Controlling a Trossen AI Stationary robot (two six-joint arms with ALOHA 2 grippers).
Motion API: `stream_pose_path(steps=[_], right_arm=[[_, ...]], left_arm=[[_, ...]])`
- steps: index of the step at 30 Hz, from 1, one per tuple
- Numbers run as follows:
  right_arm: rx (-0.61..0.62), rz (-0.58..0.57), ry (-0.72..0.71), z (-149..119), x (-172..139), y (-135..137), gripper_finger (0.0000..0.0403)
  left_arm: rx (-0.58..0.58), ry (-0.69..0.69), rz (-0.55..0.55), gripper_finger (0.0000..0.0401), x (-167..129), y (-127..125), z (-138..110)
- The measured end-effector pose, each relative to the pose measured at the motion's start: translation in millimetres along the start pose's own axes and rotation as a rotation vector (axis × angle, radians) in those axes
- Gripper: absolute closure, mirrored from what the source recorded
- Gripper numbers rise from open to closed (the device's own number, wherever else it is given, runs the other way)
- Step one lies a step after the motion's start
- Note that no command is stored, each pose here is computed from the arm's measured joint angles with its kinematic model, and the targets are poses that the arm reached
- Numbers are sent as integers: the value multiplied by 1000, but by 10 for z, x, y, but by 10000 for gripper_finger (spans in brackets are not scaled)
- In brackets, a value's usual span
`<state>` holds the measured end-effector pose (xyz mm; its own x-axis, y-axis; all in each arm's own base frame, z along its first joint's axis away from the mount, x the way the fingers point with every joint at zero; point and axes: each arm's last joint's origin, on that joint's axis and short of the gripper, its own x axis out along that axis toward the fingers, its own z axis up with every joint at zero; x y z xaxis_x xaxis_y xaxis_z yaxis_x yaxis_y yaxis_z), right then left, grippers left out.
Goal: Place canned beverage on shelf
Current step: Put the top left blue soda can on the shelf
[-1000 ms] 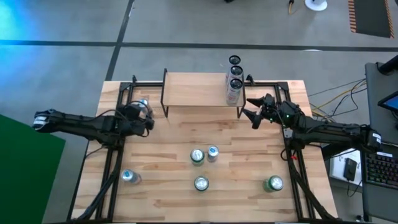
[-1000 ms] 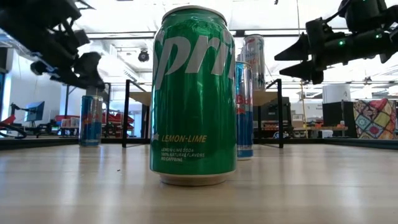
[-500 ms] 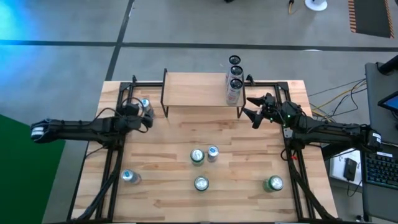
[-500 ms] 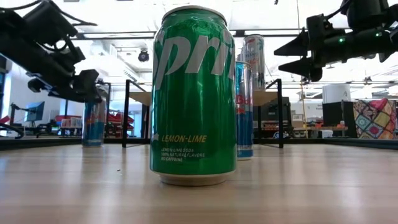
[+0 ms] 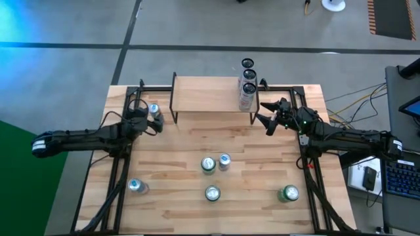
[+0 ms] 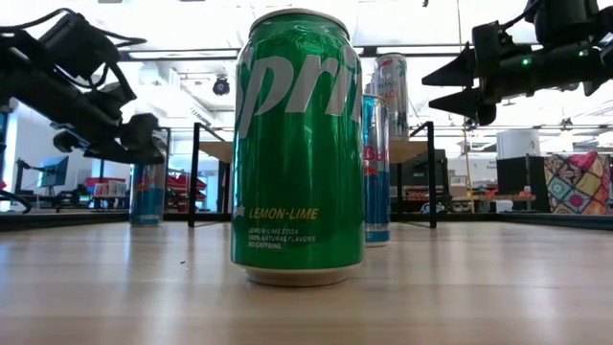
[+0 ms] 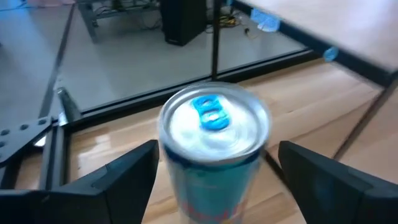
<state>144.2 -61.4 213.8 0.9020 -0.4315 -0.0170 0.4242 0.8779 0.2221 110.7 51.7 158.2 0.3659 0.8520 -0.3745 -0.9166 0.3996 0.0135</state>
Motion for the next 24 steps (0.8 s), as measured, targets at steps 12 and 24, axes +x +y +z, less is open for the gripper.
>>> stream_pose_path(steps=[12,24], right_arm=[[-91,3,-27,29,-10,5,76],[-157,-8,-22,37,-52,-1,76]], left_arm=[[22,20,9,170,82,68,30],[-15,13,-72,168,-42,17,512]])
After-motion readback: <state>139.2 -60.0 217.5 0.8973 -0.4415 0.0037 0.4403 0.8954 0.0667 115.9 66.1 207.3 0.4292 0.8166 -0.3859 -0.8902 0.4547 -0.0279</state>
